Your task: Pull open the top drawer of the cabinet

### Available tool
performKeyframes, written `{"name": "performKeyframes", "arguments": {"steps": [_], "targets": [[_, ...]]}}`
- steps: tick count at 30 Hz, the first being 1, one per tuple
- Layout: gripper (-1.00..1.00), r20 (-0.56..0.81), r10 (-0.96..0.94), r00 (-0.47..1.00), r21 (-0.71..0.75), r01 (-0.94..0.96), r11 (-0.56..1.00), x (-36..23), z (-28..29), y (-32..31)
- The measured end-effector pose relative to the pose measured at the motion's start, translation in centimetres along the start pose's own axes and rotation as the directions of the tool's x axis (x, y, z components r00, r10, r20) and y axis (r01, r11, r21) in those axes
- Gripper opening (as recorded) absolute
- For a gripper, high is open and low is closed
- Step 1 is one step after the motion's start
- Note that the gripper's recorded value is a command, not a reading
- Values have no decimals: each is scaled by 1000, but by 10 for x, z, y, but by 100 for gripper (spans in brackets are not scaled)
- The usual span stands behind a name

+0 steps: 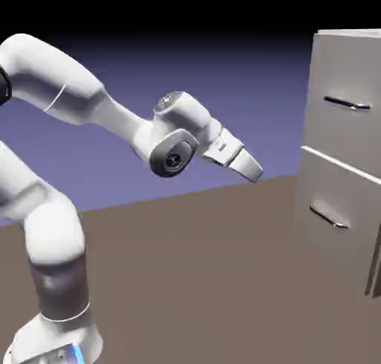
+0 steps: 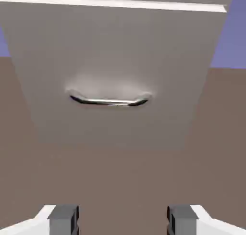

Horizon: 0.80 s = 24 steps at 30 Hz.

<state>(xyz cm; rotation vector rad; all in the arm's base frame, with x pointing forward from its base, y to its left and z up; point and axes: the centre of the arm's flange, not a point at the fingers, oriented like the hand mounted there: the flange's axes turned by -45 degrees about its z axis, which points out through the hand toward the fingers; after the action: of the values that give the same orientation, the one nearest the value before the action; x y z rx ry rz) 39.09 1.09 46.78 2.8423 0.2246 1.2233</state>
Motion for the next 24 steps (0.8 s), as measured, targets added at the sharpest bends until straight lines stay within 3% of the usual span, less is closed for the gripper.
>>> {"name": "performKeyframes", "arguments": {"steps": [6, 13, 18, 24], "targets": [[0, -89, -450, 888, 5, 452, 892, 39, -29, -21], [0, -155, -833, 531, -94, 831, 548, 76, -63, -36], [0, -138, -970, 198, -200, 954, 223, 97, -84, -38], [0, -36, -979, -203, -310, 933, -182, 118, -102, -34]]}}
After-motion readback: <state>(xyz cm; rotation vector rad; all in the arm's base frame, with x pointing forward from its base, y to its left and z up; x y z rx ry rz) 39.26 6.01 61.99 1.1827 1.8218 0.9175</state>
